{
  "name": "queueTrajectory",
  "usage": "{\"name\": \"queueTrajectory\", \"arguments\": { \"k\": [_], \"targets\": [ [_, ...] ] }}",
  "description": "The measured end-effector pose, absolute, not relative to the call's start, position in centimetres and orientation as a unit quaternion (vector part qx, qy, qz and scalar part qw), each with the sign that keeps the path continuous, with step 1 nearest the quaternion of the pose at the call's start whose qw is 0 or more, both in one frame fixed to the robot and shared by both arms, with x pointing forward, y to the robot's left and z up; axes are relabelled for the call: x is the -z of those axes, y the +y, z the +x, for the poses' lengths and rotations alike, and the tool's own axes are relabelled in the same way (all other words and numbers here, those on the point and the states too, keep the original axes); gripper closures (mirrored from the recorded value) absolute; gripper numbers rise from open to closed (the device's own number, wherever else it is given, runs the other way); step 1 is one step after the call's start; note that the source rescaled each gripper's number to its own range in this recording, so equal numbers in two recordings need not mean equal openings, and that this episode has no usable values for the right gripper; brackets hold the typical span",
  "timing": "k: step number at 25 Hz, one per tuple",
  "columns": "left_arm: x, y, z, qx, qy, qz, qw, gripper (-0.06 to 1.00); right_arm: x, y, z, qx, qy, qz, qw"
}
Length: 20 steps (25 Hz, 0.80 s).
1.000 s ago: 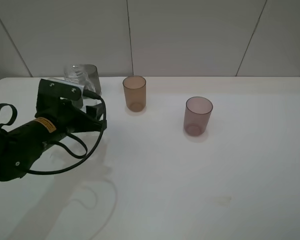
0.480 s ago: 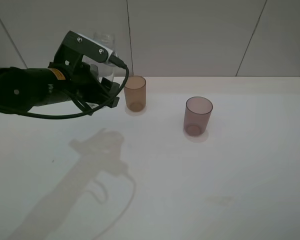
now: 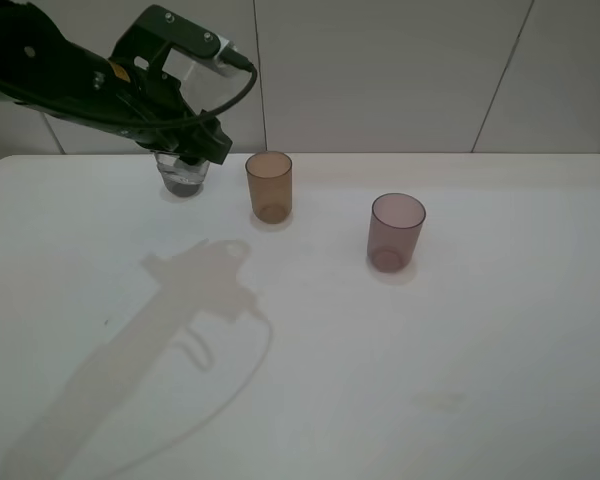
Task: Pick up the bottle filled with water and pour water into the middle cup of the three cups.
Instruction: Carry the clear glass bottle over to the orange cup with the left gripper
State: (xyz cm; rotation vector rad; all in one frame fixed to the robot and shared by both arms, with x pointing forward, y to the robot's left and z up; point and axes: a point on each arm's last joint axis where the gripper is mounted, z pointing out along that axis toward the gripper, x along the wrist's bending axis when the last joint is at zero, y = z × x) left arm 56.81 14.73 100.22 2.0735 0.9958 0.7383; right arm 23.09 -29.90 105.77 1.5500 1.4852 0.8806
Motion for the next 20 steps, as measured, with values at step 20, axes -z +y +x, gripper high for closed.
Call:
{"name": "queueTrajectory", "arguments": {
  "k": [20],
  "targets": [
    [-96.6,16.2,61.4,-0.310,0.281,0.893,0.167,0.93,-105.8,-29.9,23.1,-0.348,0.587,0.612,0.399]
  ]
}}
